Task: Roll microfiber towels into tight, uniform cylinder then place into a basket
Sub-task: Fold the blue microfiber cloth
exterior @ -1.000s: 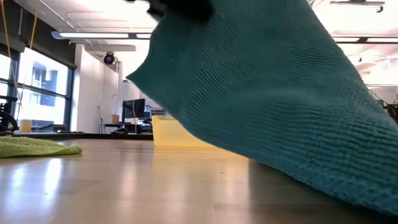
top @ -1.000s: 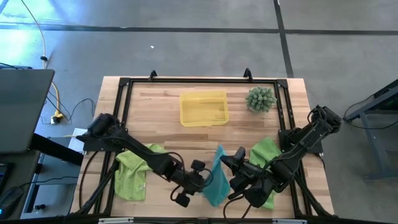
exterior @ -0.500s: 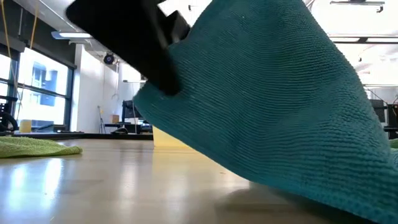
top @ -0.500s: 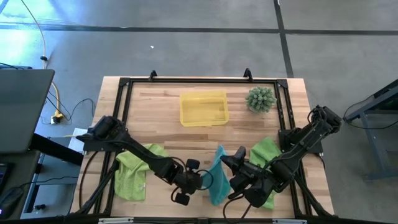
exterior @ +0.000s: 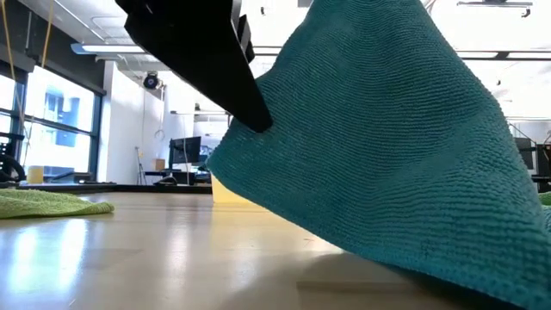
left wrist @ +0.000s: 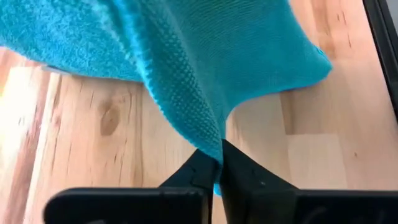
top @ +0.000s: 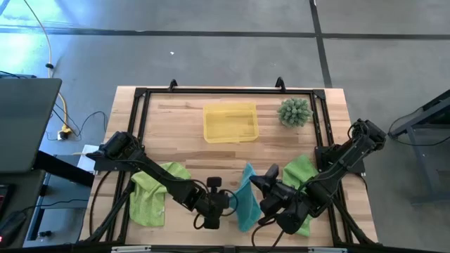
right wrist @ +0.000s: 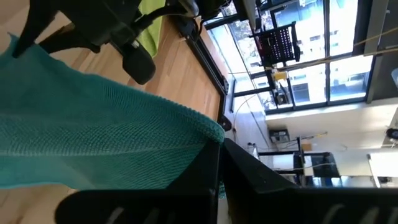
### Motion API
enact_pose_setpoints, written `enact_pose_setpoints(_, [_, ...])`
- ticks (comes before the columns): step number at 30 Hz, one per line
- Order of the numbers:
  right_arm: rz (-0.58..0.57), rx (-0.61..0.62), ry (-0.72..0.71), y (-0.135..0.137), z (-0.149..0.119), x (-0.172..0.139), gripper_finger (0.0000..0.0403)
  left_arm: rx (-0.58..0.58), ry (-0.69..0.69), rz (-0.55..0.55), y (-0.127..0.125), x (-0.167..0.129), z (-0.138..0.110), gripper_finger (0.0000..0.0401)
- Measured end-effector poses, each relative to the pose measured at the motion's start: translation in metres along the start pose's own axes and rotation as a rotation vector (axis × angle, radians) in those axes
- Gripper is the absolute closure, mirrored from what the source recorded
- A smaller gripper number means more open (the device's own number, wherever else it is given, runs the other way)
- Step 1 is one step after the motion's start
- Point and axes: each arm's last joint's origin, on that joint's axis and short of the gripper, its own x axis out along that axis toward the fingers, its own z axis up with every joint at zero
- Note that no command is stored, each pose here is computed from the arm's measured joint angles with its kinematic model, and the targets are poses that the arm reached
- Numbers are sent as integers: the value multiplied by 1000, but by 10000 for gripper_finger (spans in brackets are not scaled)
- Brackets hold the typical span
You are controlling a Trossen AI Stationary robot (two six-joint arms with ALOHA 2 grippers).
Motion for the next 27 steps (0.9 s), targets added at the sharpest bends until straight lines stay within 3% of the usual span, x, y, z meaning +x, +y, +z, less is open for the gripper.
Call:
enact_pose_setpoints(6, [3,83,12,-2,-4,-2,403,-18,72,60,3,-14,-8,399])
enact_pose_setpoints(12, [9,304,81,-35,-28,1,403,-57,75,222,17,-62,-6,400])
enact_pose_setpoints(20, [315,633,186,-69,-61,27,403,-30,-85,408,49,-126,9,401])
enact_pose_setpoints(23, [370,636,226,-73,-70,32,403,-14,-122,459,63,-141,14,401])
enact_pose_setpoints(27, [283,571,267,-81,-79,36,403,26,-113,561,83,-150,16,401])
